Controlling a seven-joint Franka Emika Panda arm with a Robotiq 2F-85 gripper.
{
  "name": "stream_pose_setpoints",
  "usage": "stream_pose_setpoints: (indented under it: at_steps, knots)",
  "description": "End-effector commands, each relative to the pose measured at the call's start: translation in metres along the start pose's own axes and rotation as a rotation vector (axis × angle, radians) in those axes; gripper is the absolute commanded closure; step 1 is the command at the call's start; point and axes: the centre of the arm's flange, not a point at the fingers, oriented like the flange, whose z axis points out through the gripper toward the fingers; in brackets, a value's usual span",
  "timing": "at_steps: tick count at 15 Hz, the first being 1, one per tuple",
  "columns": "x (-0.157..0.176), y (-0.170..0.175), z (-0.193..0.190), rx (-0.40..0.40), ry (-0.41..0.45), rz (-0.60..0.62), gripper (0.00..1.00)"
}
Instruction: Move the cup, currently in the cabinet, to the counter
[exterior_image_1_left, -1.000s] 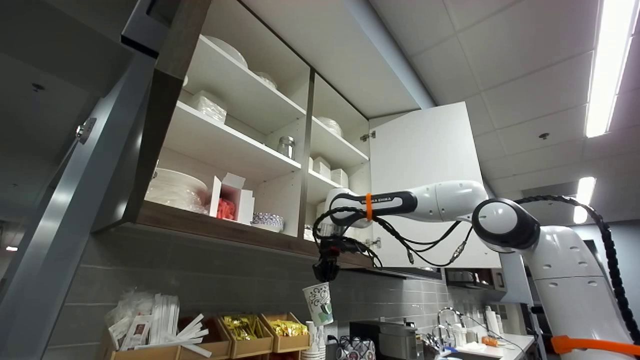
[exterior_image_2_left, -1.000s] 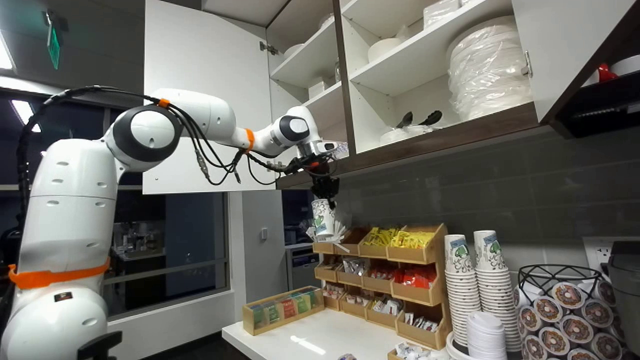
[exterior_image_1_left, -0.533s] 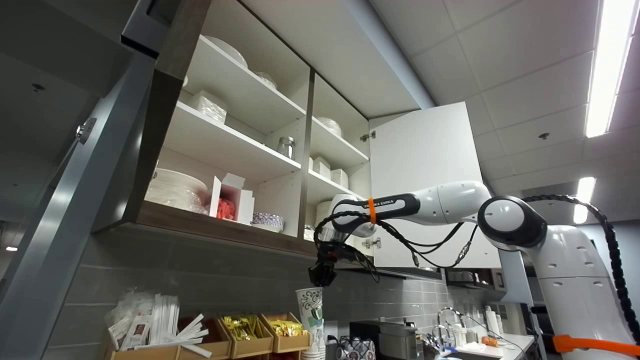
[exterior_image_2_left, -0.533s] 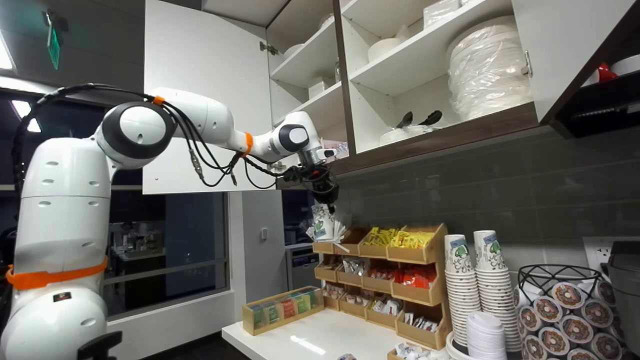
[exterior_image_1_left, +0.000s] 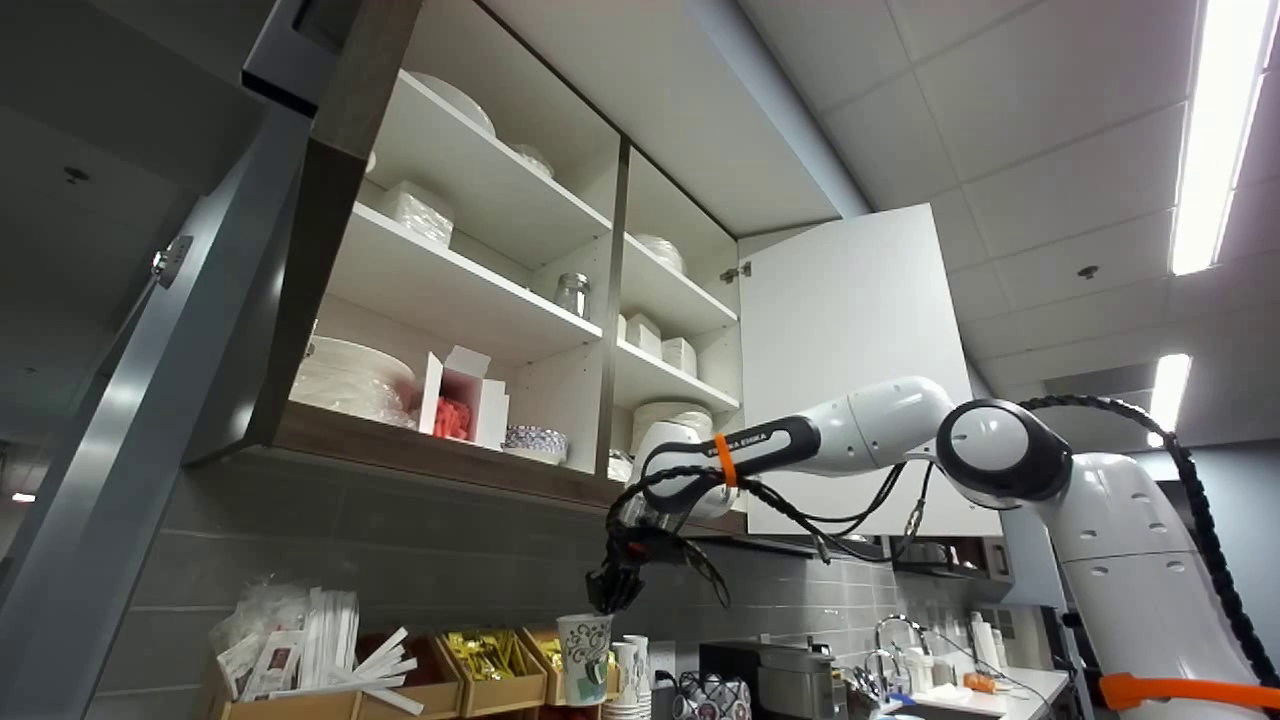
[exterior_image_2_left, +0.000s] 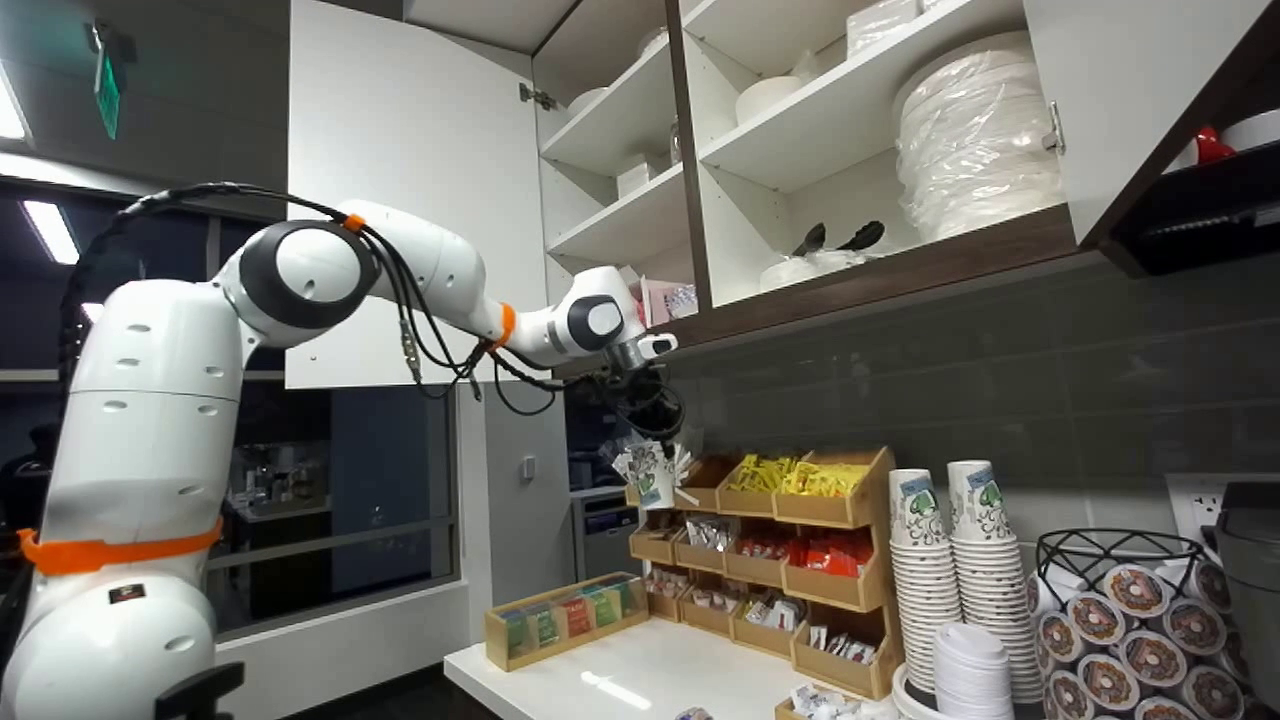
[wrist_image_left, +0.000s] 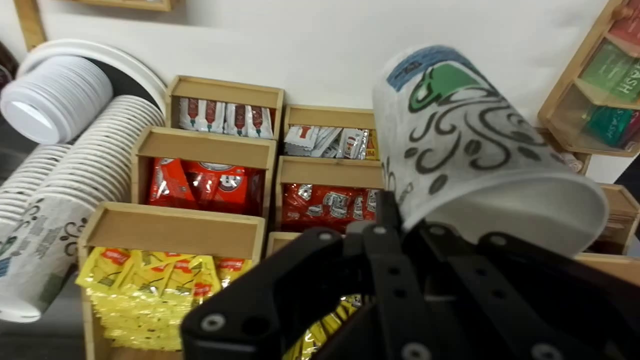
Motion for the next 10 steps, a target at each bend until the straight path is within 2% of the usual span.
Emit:
stream_pose_setpoints:
  at_steps: [1,5,7,10]
  knots:
    - [-0.014,-0.021,0.063,0.016,0.080,-0.014,0.99]
    - [-0.026,-0.038,0.120,0.069,0.081,-0.039,0.99]
    - [-0.034,-0.043,0.147,0.099,0.043,-0.060,0.99]
    - [-0.049,-0.049,0.185,0.103,-0.007,-0.073,0.99]
